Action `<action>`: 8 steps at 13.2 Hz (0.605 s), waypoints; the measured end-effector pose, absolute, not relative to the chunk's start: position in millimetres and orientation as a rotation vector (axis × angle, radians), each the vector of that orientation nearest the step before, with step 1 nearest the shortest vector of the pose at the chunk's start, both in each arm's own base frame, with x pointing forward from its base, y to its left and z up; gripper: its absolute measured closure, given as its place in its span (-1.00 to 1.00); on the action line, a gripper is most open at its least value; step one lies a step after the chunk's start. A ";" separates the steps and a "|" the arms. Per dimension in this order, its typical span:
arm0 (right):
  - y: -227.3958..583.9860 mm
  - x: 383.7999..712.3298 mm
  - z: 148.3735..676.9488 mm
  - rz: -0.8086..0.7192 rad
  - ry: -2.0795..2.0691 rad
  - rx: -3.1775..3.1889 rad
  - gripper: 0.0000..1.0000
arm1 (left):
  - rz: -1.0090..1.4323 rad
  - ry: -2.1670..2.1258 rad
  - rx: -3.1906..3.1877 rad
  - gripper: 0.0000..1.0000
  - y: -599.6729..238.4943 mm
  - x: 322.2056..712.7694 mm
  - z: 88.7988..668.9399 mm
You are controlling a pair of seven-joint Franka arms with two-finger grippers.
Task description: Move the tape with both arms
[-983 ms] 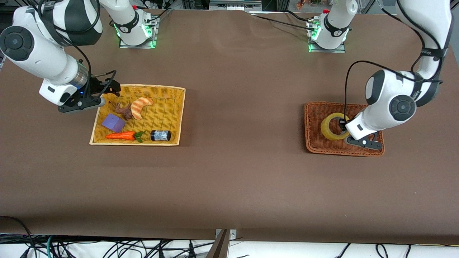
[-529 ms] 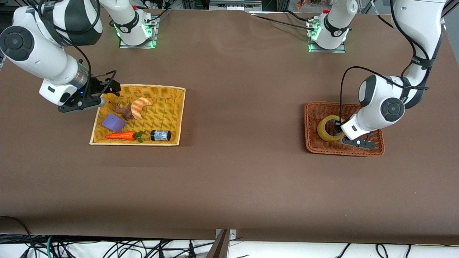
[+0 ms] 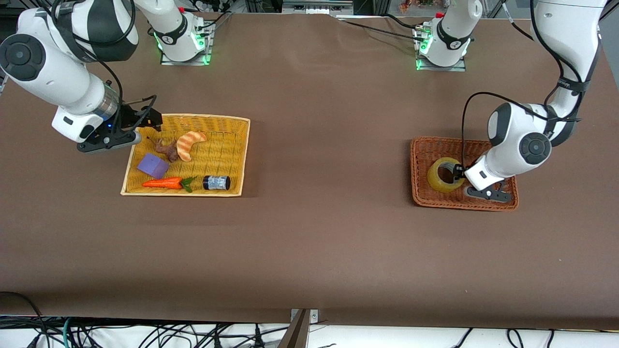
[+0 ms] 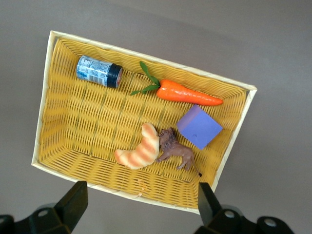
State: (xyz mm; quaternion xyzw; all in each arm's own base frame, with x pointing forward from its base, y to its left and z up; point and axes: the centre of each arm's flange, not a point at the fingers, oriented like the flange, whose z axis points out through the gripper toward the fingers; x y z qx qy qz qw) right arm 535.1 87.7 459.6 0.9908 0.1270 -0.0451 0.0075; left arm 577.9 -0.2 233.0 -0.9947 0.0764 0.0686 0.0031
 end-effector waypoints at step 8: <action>87.8 535.8 472.1 -0.077 0.455 3.083 -1.00 | 0.327 0.144 -3.152 -1.00 7.1 628.3 512.8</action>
